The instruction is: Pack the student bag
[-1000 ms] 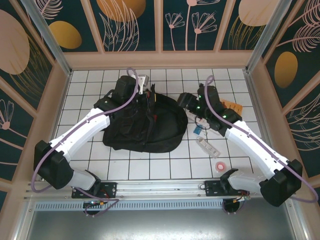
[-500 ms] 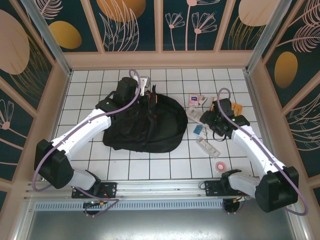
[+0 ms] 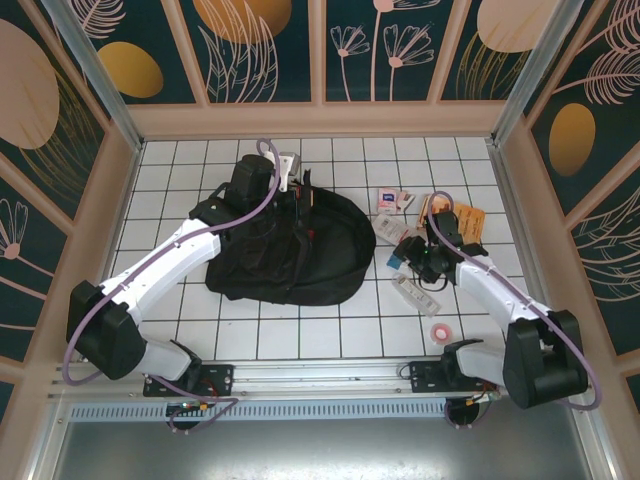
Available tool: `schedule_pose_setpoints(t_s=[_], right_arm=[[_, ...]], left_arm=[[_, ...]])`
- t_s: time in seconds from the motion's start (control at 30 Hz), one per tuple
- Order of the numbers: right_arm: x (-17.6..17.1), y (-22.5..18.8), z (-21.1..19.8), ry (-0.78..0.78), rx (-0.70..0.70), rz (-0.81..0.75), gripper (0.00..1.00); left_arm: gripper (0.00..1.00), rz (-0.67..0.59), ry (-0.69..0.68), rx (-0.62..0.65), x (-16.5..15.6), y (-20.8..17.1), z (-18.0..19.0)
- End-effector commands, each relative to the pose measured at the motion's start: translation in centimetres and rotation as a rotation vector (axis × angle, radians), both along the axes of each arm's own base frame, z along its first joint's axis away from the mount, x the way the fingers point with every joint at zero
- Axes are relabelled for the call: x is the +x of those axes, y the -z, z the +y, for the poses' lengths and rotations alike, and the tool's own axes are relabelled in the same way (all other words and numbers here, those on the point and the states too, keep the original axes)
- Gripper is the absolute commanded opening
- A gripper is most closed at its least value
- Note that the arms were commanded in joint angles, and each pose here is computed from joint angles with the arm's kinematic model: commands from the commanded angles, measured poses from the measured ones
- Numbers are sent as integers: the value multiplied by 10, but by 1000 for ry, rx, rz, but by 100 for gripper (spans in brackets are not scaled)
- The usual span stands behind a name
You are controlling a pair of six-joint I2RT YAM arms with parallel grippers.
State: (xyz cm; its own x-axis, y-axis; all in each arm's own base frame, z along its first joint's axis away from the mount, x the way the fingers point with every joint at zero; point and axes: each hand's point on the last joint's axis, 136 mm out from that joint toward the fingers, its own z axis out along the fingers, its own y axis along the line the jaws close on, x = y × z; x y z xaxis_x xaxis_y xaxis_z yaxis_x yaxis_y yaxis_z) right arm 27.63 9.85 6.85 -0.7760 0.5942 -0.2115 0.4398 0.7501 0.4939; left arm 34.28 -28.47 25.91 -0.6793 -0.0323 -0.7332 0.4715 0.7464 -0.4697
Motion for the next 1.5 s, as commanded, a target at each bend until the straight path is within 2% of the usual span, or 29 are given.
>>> schedule_pose_setpoints(t_s=[0.0, 0.17, 0.37, 0.47, 0.63, 0.97, 1.3, 1.47], right_arm=[[16, 2, 8, 10, 78, -47, 57], [24, 11, 5, 26, 78, -56, 44], [28, 20, 1, 39, 89, -63, 10], [31, 24, 2, 40, 98, -55, 0], [36, 1, 0, 45, 86, -113, 0], [38, -102, -19, 35, -14, -345, 0], [39, -188, 15, -119, 52, -539, 0], [44, -206, 47, -211, 87, -558, 0]], left_arm=[[0, -80, 26, -45, -3, -24, -4], [0, -78, 31, -49, -3, -24, -5], [0, -67, 45, -59, -5, -22, -8], [0, -65, 44, -59, -4, -20, -8], [0, -54, 52, -58, -4, -18, -11], [0, -66, 39, -71, -2, -30, -10], [0, -57, 61, -95, -8, -38, -12], [0, -58, 63, -108, -8, -41, -13]])
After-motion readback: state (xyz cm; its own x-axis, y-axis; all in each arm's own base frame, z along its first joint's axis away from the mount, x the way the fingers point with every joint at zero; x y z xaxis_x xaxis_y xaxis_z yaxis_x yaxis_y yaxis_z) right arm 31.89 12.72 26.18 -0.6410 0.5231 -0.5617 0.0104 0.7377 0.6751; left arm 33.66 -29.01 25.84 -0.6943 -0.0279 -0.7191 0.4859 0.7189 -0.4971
